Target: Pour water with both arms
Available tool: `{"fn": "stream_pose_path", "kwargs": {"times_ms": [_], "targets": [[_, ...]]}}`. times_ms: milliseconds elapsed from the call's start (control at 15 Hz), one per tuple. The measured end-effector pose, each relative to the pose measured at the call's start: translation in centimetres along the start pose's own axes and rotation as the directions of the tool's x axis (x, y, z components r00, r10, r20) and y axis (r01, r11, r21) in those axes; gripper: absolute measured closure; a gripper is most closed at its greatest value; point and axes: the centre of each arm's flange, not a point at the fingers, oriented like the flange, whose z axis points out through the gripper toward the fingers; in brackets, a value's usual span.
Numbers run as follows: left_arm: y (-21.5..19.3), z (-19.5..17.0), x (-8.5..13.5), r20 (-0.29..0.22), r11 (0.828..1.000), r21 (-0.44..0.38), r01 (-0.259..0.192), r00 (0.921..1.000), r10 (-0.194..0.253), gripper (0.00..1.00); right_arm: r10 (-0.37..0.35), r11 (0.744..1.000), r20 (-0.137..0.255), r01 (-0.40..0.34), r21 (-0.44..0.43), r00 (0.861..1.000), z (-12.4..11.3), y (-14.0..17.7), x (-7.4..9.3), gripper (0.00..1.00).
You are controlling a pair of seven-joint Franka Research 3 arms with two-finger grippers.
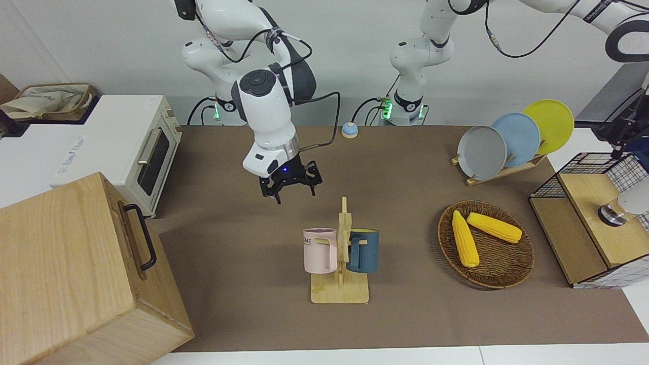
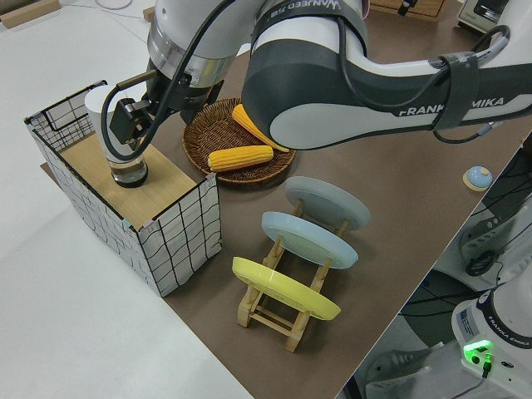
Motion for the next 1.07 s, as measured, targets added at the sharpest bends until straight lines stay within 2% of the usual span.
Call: {"fn": "stream_pose_path", "kwargs": {"times_ms": [133,333,600,733,867,933,1067], "targets": [[-0.6,1.7,0.0,-0.055,0.999,-0.023,0.037,0.9978,-0.039,0.00,-0.036,0.999,-0.074,0.034,-0.024,0.997,0.8,-0.7,0.7,0.01],[-0.8,4.0,0.3,-0.120,0.997,-0.035,0.070,0.9901,-0.074,0.00,-0.091,0.993,-0.150,0.078,-0.090,0.984,2.1,-1.3,1.5,0.02],[-1.2,5.8,0.6,-0.182,0.995,-0.032,0.097,0.9780,-0.101,0.00,-0.107,0.990,-0.199,0.086,-0.112,0.974,2.4,-0.9,2.7,0.04],[-1.5,6.7,0.4,-0.209,0.995,-0.044,0.090,0.9730,-0.097,0.00,-0.114,0.989,-0.219,0.090,-0.116,0.969,2.1,-0.9,3.6,0.06],[-2.0,7.4,0.3,-0.243,0.995,-0.041,0.094,0.9648,-0.102,0.00,-0.124,0.988,-0.232,0.098,-0.121,0.965,2.0,-0.8,4.3,0.09],[-2.1,7.5,0.3,-0.255,0.995,-0.030,0.091,0.9622,-0.095,0.00,-0.130,0.987,-0.240,0.103,-0.122,0.962,2.1,-0.7,4.6,0.15],[-2.0,7.8,0.4,-0.268,0.996,-0.022,0.082,0.9598,-0.085,0.00,-0.138,0.987,-0.270,0.109,-0.122,0.953,2.3,-0.5,5.1,0.18]]}}
